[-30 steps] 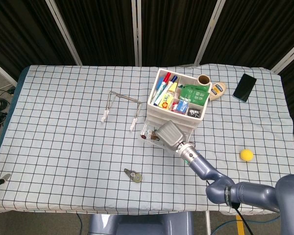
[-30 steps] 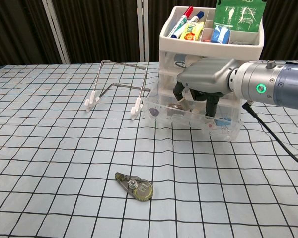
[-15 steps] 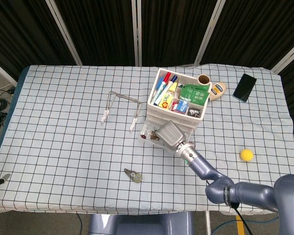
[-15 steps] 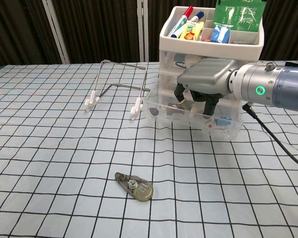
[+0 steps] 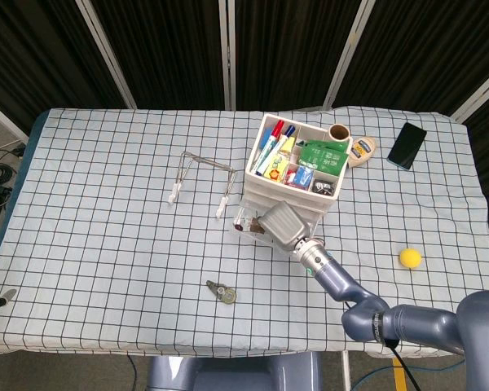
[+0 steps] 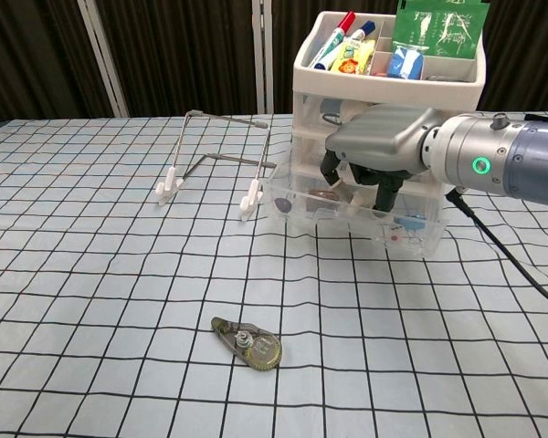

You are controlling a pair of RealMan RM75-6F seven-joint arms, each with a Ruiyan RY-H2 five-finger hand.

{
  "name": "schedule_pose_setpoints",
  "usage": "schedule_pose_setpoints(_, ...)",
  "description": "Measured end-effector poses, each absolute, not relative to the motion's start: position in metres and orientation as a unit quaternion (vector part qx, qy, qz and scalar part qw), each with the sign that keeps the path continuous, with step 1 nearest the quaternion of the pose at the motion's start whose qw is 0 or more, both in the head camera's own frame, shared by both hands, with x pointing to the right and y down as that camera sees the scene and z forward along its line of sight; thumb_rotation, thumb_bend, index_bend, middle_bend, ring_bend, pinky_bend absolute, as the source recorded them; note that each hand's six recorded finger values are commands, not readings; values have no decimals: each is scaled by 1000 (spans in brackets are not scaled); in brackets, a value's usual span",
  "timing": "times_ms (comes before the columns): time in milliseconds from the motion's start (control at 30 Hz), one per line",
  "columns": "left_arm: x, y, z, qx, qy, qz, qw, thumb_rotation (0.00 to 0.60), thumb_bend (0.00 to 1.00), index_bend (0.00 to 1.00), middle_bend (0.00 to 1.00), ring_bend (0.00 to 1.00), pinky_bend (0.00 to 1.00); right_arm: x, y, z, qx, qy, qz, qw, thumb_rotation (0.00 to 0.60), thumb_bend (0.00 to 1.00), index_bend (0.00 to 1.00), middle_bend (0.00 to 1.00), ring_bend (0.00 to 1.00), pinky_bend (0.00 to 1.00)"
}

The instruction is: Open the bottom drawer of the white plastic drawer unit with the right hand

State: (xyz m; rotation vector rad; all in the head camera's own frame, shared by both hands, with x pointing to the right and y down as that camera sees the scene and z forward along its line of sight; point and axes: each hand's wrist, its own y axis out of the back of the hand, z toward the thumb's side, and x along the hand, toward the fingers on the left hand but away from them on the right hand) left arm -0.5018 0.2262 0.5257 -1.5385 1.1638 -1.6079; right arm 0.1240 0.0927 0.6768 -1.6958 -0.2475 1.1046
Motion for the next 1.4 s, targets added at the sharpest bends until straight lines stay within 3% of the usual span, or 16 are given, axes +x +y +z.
schedule_pose_setpoints(933,-498,229,520,-587,444,-599,316,600,106,0,0,0,0,144,80,616,-687,-171,448,547,600,226,628,1000,1000,903)
schedule_pose_setpoints(1400,-487,234,515,-593,436,-588,334,600,105,0,0,0,0,233,85,556,-642,-255,472,548,600,228,619,1000,1000,903)
